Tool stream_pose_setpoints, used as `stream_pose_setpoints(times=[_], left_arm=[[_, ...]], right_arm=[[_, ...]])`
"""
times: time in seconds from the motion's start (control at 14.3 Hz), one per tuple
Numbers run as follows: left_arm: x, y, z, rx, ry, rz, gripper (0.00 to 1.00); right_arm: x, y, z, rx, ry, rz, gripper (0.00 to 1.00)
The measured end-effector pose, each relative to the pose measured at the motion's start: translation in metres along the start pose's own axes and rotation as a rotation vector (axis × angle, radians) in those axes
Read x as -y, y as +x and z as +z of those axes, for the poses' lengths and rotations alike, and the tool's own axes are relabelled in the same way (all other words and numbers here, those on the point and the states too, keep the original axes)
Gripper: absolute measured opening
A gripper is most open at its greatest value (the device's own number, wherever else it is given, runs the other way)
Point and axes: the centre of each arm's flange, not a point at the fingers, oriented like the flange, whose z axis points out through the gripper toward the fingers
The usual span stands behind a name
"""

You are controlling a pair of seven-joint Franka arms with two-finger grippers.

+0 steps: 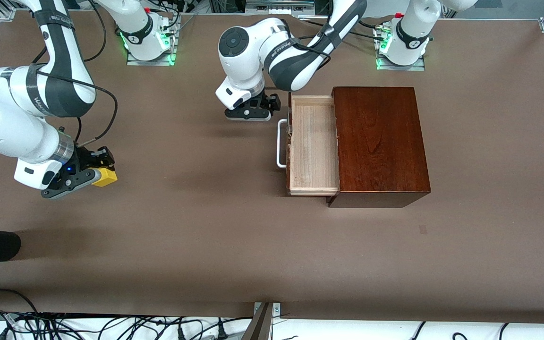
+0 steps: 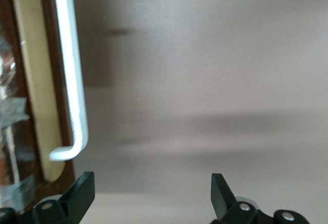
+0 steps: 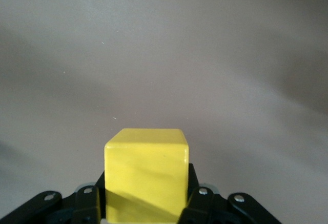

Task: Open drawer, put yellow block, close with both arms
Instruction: 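Pull the drawer further with the left gripper while the right gripper carries the cube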

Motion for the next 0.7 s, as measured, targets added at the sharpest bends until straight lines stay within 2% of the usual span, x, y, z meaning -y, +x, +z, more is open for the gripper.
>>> stream_pose_setpoints(times=[0.14,0.35,0.56,0.7], left_arm=[[0.015,0.010,-0.015,0.010,0.021,-0.025,1.00],[0.061,0.026,-0.084,0.012,0.008,-0.089,1.00],[0.136,0.041,-0.169,-0.014,-0.030,-0.183,1.00],[0.190,0.052,-0.205,-0.037,-0.049,-0.251,1.00]], right_arm=[[-0.001,0.001,0.006,0.009,0.003,-0.009,0.56],[-0.001,0.002,0.010,0.014,0.004,-0.055,0.56],[0.002,0.004,0.010,0.014,0.006,-0.111,0.56],[0.020,0.011,0.008,0.010,0.006,-0.155,0.56]])
